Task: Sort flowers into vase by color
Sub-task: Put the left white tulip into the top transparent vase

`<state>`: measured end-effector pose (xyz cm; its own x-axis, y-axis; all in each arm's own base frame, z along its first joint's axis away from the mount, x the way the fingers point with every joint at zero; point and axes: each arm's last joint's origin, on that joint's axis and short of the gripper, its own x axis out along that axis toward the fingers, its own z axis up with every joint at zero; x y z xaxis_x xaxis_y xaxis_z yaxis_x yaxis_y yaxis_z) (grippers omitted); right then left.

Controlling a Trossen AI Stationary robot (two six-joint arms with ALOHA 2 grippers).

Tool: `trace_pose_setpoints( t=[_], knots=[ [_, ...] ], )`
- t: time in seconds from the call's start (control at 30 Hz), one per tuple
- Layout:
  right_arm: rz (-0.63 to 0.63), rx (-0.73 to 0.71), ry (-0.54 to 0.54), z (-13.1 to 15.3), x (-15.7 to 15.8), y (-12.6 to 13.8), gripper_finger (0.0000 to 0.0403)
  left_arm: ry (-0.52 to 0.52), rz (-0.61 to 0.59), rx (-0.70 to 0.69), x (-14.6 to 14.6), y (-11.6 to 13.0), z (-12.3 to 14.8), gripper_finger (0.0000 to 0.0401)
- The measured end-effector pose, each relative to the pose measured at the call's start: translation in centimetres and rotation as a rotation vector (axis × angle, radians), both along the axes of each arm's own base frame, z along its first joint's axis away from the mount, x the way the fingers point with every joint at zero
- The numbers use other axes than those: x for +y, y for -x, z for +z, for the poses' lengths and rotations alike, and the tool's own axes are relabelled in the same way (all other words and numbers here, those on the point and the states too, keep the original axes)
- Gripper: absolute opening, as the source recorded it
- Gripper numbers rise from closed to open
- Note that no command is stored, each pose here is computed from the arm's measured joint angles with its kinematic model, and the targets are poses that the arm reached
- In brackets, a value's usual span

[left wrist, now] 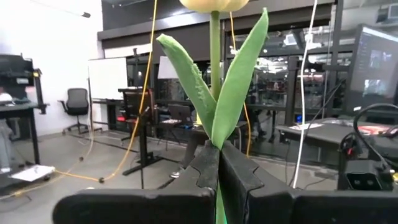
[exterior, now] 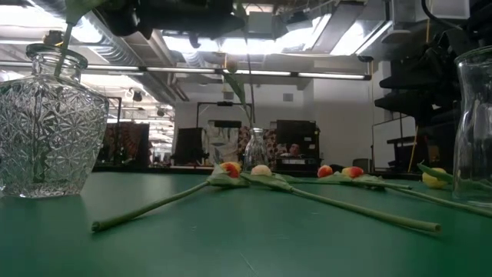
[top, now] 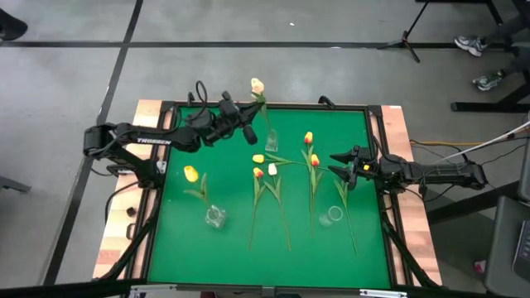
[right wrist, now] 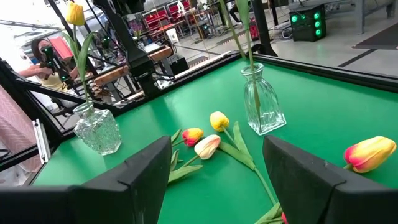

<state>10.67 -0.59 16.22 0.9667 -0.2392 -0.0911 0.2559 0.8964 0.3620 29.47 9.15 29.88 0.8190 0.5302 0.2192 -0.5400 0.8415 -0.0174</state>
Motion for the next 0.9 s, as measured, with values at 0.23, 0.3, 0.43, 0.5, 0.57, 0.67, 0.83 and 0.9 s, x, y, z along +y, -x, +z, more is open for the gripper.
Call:
trace_pose_setpoints(
  t=[0.23,0.3,0.43,0.5,0.57,0.67,0.83,0.9],
  knots=[
    [0.0,0.0,0.0,0.0,0.0,0.0,0.0253,0.036,-0.006,0.027,0.4,-1.0,-1.5,0.0001],
    [0.0,0.001,0.0,0.0,0.0,0.0,0.0253,0.044,-0.007,0.027,0.4,-1.1,-1.8,0.0001],
    [0.0,0.002,0.0,0.0,0.0,0.0,0.0253,0.047,0.002,0.029,0.8,-1.1,-2.0,0.0001],
    [0.0,0.002,0.0,0.0,0.0,0.0,0.0253,0.046,0.007,0.027,0.9,-1.1,-1.9,0.0001],
    [0.0,0.002,0.0,0.0,0.0,0.0,0.0253,0.051,0.011,0.026,1.1,-1.0,-2.0,0.0003],
    [-0.001,0.002,0.0,0.0,0.0,0.0,0.0253,0.081,0.016,0.017,1.4,-0.9,-2.1,0.001],
    [0.0,0.002,0.0,0.0,0.0,0.0,0.0253,0.146,0.038,0.047,2.1,-0.8,-2.7,0.0033],
    [0.0,0.002,0.0,0.0,0.0,0.0,0.0253,0.169,0.042,0.053,2.3,-0.7,-2.8,0.0044]
  ],
)
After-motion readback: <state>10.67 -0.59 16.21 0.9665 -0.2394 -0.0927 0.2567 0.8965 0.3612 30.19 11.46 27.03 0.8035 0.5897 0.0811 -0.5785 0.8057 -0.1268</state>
